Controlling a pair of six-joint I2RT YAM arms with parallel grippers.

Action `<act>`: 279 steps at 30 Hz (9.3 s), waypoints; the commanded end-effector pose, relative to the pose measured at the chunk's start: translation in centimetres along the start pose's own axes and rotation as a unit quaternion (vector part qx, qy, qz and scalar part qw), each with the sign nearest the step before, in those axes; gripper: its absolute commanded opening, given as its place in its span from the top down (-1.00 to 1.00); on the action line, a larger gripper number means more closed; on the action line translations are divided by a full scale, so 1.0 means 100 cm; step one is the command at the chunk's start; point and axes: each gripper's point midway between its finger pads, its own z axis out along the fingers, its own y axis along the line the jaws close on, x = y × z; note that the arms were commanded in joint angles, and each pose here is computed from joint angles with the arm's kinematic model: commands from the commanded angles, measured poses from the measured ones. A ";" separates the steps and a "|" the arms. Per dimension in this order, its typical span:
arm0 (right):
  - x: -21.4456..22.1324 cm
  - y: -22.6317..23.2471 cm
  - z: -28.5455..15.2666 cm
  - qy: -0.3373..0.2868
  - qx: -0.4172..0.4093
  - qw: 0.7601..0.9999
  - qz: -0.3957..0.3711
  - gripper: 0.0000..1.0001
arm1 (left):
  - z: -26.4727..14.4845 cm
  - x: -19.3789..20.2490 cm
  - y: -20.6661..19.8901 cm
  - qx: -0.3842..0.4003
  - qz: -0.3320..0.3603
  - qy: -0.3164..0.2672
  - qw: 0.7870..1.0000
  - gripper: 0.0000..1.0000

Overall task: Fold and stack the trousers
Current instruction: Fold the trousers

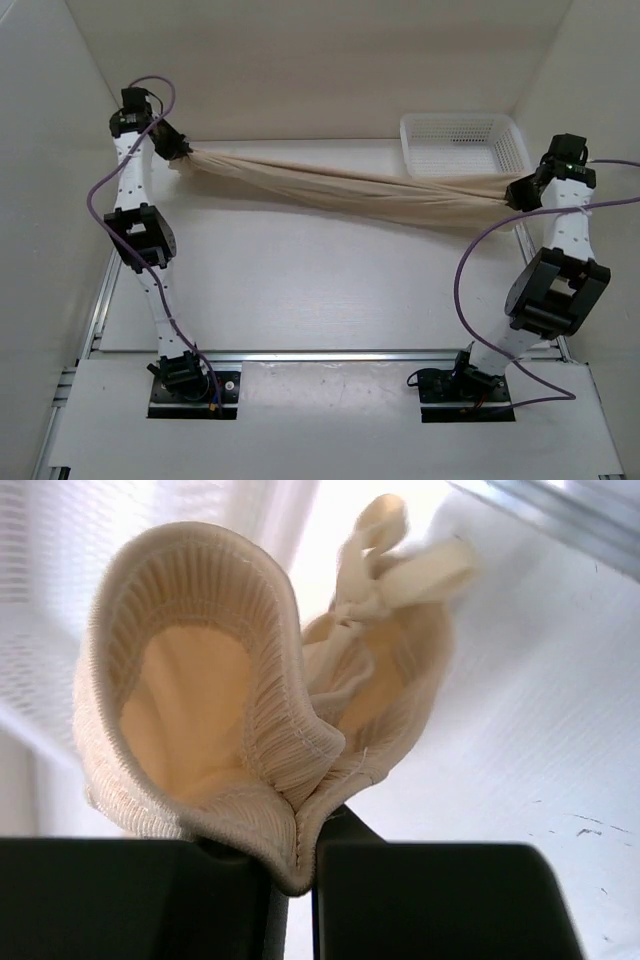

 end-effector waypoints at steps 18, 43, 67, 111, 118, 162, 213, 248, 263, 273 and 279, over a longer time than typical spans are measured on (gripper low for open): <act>0.069 -0.159 -0.048 -0.052 0.122 0.991 0.000 -0.48 | -0.143 0.097 0.156 -0.188 -0.020 0.015 0.982 -0.62; 0.081 -0.078 -0.083 -0.027 0.004 0.993 -0.119 -0.52 | -0.068 0.100 0.245 -0.273 -0.117 0.072 0.952 -0.83; 0.087 -0.100 -0.085 -0.043 0.025 0.992 -0.119 -0.52 | -0.092 0.047 0.185 -0.227 -0.032 0.001 0.973 0.79; 0.113 -0.111 -0.056 0.005 0.014 0.990 -0.142 -0.52 | -0.077 0.386 -0.132 -0.018 0.358 0.199 0.912 -0.42; 0.119 -0.113 -0.057 0.013 0.006 0.988 -0.151 -0.52 | -0.048 0.424 -0.120 -0.055 0.392 0.205 0.895 -0.34; 0.117 -0.111 -0.063 0.006 0.000 0.988 -0.155 -0.52 | -0.146 0.474 -0.147 0.035 0.476 0.232 0.848 0.51; 0.119 -0.118 -0.065 0.005 0.006 0.986 -0.169 -0.52 | -0.090 0.501 -0.053 -0.104 0.479 0.260 0.832 0.29; 0.122 -0.115 -0.062 0.014 -0.004 0.986 -0.169 -0.52 | -0.199 0.515 -0.016 -0.047 0.496 0.318 0.807 0.79; 0.121 -0.113 -0.072 0.004 -0.014 0.986 -0.168 -0.52 | -0.181 0.514 -0.117 0.065 0.488 0.277 0.825 0.09; 0.119 -0.117 -0.086 -0.005 -0.015 0.984 -0.179 -0.50 | -0.085 0.501 -0.135 0.012 0.383 0.266 0.884 -0.40; 0.120 -0.118 -0.090 -0.005 -0.015 0.983 -0.184 -0.50 | -0.067 0.501 -0.120 -0.030 0.373 0.252 0.892 -0.59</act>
